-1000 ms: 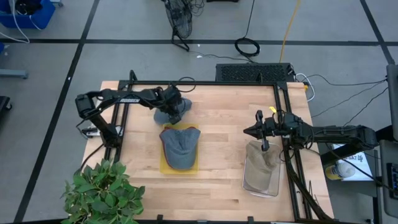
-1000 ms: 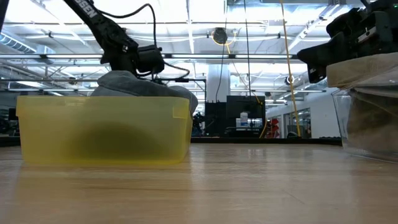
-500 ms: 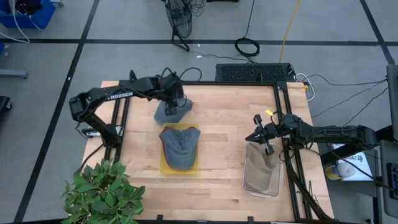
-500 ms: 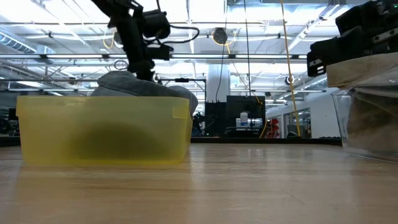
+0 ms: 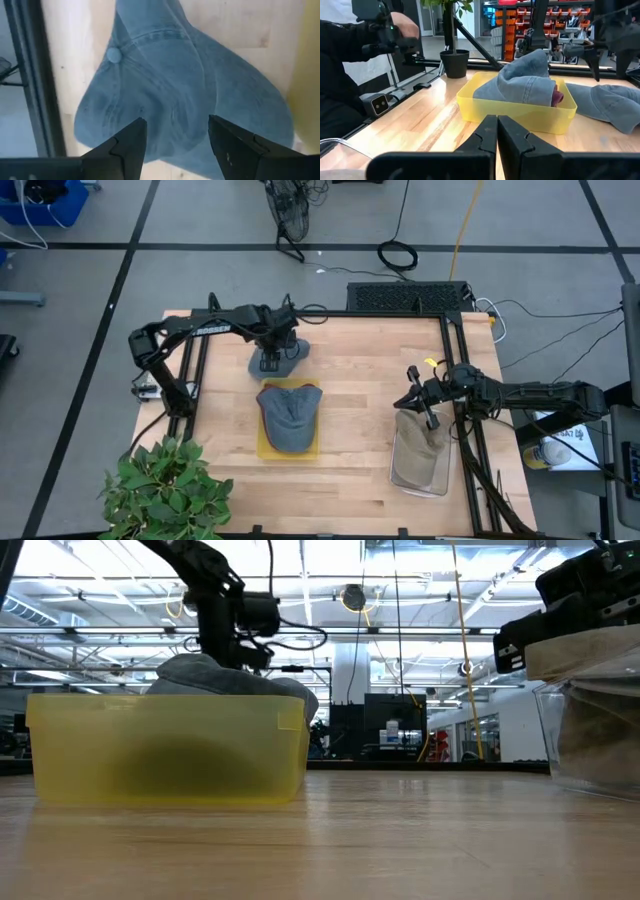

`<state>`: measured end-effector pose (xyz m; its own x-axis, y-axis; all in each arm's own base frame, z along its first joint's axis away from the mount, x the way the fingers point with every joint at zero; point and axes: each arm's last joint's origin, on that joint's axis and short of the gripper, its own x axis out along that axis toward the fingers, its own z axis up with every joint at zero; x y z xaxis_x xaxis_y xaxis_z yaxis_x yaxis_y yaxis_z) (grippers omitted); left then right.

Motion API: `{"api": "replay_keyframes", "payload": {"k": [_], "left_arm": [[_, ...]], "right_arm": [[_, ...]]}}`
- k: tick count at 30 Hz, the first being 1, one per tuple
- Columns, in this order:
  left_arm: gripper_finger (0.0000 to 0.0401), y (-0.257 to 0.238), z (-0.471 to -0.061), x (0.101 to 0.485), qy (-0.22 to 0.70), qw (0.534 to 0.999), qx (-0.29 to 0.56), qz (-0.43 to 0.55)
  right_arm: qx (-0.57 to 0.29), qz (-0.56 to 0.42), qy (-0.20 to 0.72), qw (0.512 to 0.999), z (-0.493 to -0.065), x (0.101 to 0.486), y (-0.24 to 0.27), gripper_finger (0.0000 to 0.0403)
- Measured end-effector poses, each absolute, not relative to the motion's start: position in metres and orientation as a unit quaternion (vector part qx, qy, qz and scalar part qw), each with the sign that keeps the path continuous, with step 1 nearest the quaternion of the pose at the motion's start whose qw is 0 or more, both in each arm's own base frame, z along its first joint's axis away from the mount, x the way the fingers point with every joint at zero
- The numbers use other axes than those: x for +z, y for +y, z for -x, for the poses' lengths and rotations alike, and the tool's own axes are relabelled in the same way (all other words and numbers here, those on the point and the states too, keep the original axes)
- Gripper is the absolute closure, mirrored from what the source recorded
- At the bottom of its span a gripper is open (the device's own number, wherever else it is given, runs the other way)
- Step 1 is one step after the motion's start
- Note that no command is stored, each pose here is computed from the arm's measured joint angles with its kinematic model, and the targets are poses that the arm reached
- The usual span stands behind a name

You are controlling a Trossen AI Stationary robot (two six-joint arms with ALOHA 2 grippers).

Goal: Pick & Place hat
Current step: Put the blue cap into the yellow bin

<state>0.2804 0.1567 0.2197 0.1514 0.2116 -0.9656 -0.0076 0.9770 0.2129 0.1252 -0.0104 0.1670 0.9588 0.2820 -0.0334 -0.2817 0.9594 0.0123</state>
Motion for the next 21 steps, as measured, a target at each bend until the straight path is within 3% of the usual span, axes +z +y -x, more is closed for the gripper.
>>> {"api": "replay_keyframes", "payload": {"k": [21], "left_arm": [[0.0187,0.158,-0.278,0.206,0.671,0.739,0.065,-0.015]], "right_arm": [[0.142,-0.001,0.017,0.990,-0.125,0.167,-0.010,0.0399]]}}
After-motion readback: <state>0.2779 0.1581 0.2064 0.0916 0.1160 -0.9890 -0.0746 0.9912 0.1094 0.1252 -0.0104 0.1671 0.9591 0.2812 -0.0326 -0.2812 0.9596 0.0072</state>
